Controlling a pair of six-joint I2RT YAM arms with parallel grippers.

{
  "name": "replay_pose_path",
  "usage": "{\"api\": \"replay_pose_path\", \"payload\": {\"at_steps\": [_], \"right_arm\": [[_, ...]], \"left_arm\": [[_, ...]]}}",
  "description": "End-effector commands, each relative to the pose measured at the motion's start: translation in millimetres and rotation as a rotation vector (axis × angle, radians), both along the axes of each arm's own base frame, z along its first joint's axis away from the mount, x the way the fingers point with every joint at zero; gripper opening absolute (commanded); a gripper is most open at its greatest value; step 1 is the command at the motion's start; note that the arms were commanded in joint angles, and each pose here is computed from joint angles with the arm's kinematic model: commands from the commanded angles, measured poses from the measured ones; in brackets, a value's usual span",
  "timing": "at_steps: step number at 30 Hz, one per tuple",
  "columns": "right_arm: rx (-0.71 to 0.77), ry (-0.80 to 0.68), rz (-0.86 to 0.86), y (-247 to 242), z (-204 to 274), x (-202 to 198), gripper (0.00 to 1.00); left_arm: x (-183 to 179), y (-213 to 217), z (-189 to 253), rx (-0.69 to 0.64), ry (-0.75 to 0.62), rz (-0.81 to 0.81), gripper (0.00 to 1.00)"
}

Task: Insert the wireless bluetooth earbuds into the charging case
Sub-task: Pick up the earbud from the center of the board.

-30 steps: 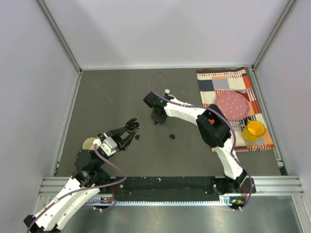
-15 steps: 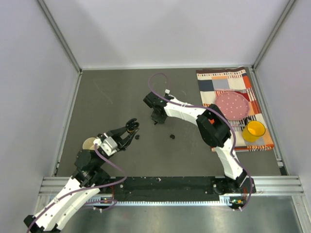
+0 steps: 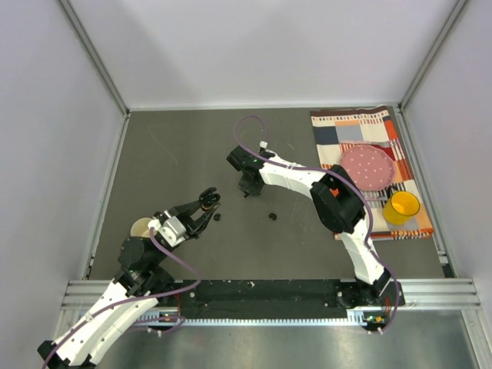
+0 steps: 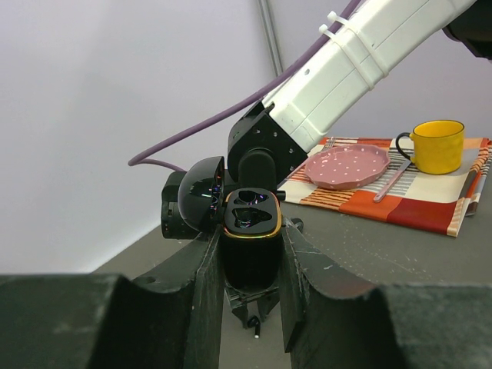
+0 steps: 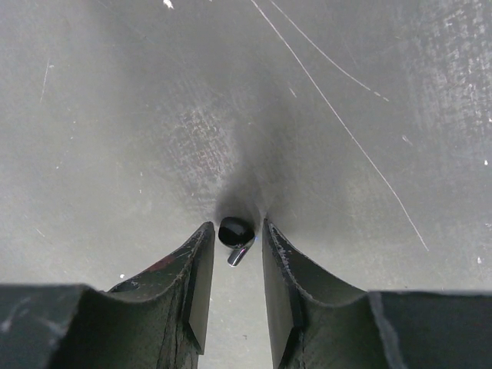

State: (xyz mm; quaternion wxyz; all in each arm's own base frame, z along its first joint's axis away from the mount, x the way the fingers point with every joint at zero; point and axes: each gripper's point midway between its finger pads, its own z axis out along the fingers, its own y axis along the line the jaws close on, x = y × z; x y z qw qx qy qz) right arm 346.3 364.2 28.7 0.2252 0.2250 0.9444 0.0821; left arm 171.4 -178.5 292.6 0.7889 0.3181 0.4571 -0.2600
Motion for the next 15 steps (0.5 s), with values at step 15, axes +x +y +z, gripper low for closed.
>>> {"api": "replay_pose_path", "payload": {"at_steps": [15], "right_arm": [[-0.029,0.032,0.062,10.3,-17.8,-6.1,0.24]], "left_arm": [[-3.8,7.1,25.0,-0.044,-0.056,0.019,0.0]]}}
